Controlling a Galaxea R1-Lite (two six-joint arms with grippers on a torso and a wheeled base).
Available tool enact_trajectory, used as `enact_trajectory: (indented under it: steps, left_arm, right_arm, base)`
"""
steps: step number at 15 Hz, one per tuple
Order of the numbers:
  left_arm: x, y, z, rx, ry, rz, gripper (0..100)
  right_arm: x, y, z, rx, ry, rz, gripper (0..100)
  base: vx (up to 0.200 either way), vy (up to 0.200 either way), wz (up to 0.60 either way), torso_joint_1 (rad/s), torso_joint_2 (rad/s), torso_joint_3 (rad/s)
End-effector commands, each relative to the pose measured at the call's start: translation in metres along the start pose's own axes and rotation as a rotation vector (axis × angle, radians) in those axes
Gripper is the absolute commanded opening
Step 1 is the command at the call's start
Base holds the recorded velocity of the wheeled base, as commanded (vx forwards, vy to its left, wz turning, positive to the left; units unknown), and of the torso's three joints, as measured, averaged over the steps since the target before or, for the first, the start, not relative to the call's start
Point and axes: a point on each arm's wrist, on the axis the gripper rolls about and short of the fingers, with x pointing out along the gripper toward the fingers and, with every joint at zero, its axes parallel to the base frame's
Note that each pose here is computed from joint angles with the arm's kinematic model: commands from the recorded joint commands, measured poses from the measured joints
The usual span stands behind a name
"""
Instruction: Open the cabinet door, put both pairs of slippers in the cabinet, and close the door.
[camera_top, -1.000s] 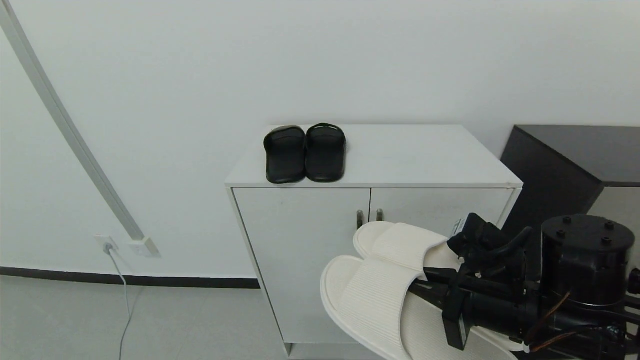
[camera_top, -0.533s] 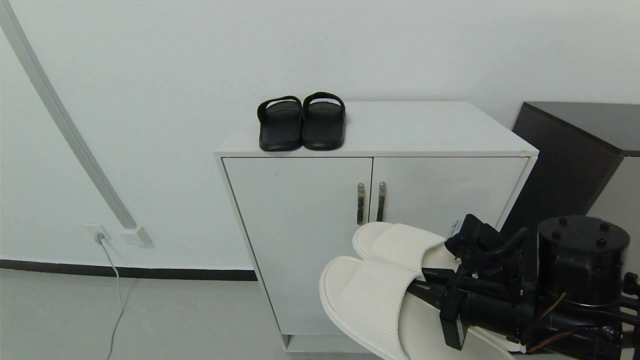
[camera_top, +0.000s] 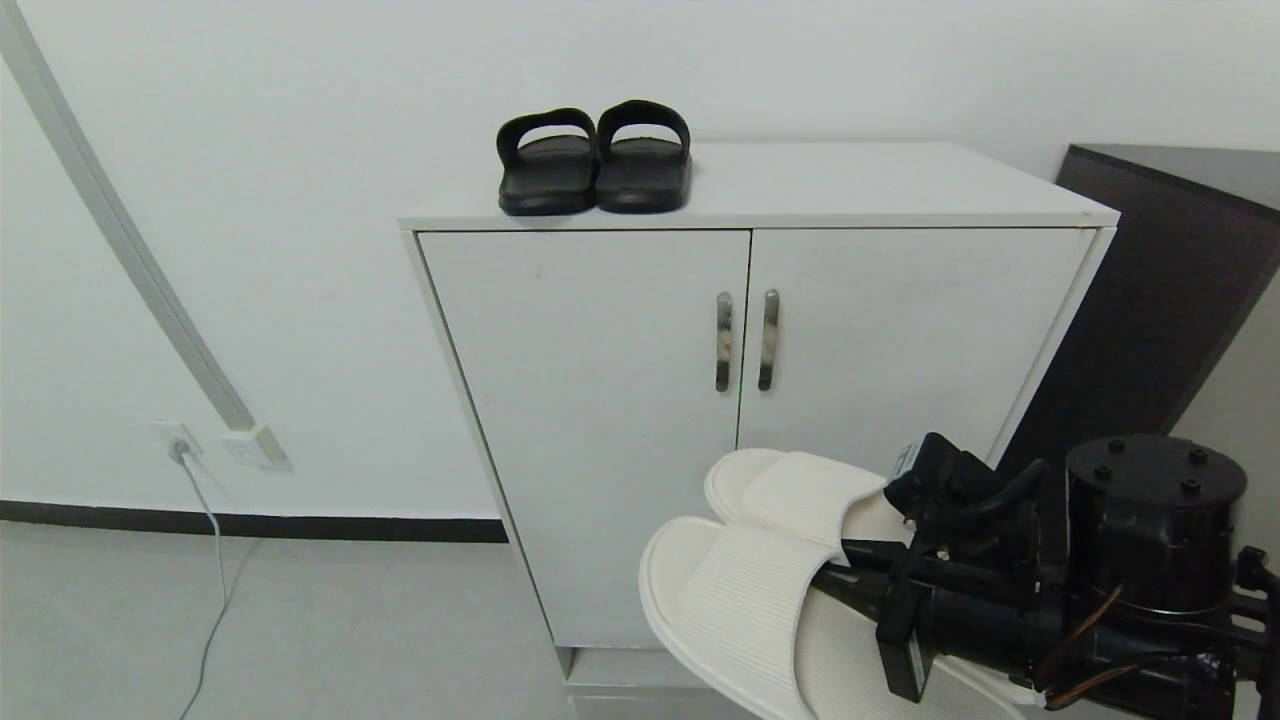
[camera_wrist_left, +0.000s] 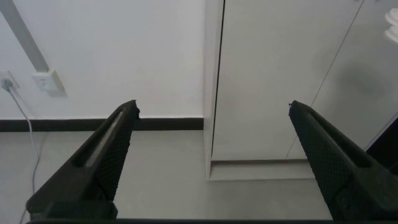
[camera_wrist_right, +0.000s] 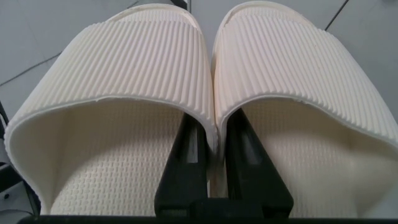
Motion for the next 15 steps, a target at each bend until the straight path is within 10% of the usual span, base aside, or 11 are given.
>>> enact_trajectory:
  steps: [1,7,15]
  left_arm:
    - [0.0001,0.0000,0.0000,-0.001,0.002,-0.001,100]
    - [0.0001,0.0001,0.0000,-0.003,0.002,0.003,100]
    - [0.0011,0.0000,0.0022,-0.013,0.008,-0.001,100]
  right_arm:
    - [0.0001,-0.0001,-0.0014,-0.005,0.002,0.000,0]
    - [-0.0009,0.0008,-0.0042,-0.028,-0.011,-0.006,0]
    - [-0.0001,0.0009,-0.0052,-0.029,-0.008,-0.004,0]
  base:
    - [0.000,0.000,0.00,-0.076,0.47,0.373]
    - [0.000,0.000,0.00,-0.029,0.41,0.376]
    - [0.000,0.000,0.00,0.001,0.03,0.030]
